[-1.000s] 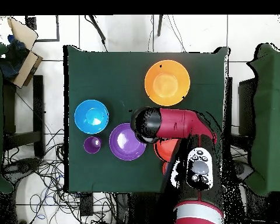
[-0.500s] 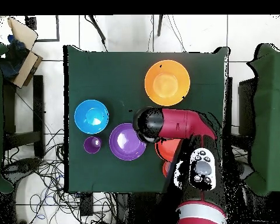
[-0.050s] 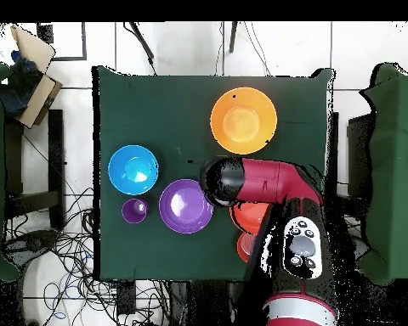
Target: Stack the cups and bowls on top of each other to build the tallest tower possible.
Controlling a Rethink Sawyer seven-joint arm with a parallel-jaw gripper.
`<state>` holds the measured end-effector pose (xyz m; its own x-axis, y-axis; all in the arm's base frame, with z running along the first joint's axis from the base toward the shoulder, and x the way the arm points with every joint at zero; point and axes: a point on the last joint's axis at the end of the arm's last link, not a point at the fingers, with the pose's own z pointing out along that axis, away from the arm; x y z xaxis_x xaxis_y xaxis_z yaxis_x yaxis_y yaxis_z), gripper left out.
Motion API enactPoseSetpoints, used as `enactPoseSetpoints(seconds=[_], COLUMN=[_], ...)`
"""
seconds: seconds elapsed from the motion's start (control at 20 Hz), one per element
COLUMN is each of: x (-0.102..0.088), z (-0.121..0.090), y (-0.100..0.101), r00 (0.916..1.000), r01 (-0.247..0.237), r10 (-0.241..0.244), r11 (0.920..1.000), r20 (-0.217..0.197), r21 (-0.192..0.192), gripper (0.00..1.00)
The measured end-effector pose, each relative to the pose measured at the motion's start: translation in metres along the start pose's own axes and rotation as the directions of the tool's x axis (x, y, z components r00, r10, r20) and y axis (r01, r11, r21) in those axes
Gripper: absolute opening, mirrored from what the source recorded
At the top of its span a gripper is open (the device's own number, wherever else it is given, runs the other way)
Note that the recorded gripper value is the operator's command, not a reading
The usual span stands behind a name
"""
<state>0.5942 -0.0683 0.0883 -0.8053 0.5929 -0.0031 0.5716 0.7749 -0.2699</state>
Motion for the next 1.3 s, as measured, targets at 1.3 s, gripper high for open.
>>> enactPoseSetpoints(seconds=[1.3], x=[-0.0031], z=[0.0019], y=[0.0001], r00=[0.9998], r01=[-0.009], r10=[0.009], r11=[0.9994], r20=[-0.02], r21=[-0.034], gripper=[0.0])
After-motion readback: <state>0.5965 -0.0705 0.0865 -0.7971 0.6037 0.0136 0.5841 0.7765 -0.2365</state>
